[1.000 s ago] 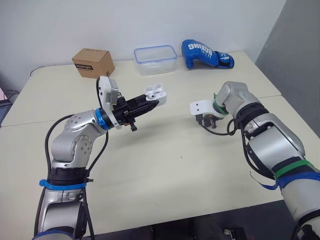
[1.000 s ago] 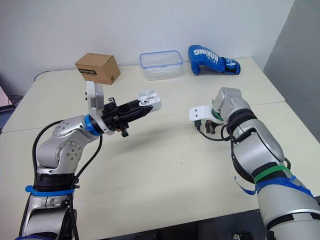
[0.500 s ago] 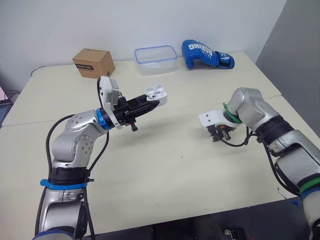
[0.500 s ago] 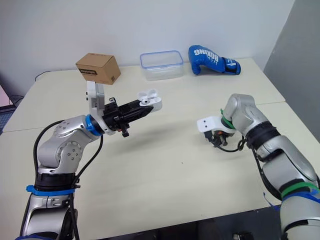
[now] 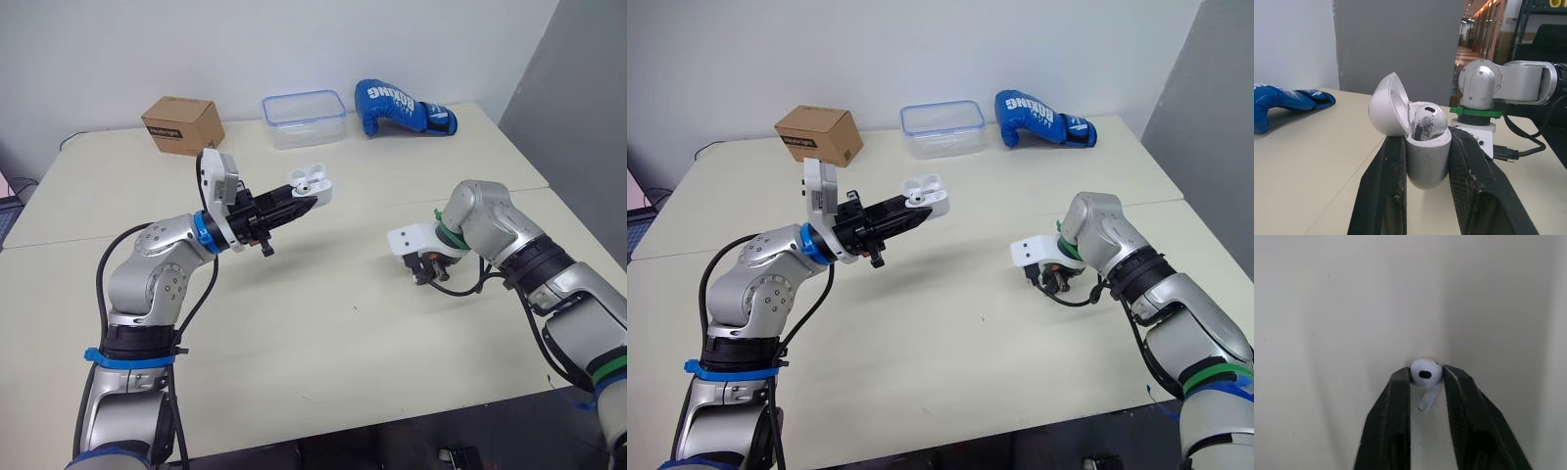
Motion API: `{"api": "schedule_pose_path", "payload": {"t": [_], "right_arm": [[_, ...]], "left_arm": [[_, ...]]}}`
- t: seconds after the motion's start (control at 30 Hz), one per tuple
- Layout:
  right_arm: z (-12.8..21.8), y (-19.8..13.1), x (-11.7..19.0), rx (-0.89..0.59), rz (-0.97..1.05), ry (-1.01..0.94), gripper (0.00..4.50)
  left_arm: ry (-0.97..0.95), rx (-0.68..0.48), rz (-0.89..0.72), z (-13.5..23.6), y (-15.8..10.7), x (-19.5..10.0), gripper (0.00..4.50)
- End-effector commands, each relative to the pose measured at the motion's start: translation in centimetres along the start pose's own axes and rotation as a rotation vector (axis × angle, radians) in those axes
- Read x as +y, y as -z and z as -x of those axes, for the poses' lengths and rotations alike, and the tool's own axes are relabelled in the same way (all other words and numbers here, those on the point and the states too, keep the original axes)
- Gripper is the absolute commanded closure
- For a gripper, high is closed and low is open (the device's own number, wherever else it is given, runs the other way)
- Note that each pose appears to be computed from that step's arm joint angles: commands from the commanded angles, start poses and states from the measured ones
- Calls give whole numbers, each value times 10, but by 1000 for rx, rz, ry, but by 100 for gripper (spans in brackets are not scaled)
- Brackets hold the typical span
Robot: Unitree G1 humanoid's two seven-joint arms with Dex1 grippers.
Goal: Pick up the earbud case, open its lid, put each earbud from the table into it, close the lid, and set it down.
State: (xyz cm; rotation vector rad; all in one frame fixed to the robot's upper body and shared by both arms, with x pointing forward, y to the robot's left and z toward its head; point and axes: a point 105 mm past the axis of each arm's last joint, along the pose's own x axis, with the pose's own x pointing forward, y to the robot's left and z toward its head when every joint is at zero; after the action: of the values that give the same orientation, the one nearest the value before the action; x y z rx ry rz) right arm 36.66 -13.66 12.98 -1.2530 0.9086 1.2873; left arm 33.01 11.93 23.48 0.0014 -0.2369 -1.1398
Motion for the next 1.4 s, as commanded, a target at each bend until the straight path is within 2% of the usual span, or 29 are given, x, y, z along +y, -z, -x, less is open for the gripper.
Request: {"api": "schedule_pose_path", "payload": {"t": [0.03,0.43,1.0,1.1,1.2,1.23,1.4], "right_arm": [[4,2,2,17,7,-14,241],[7,-1,7,18,36,-9,241],[7,-1,6,26,43,2,241],[7,-2,7,22,45,5,297],[7,-2,8,23,45,8,399],[7,-1,8,24,44,9,412],[7,0,10,23,39,9,412]], "left_arm": [[15,-36,-53,-1,-14,-2,374],[137,11,4,2,-6,-16,374],[112,7,-5,2,-4,-12,374],[110,6,-8,2,-4,-11,374],[110,4,-9,1,-4,-11,374],[110,3,-9,1,-4,-11,374],[110,-2,-10,0,-4,-11,374]]}}
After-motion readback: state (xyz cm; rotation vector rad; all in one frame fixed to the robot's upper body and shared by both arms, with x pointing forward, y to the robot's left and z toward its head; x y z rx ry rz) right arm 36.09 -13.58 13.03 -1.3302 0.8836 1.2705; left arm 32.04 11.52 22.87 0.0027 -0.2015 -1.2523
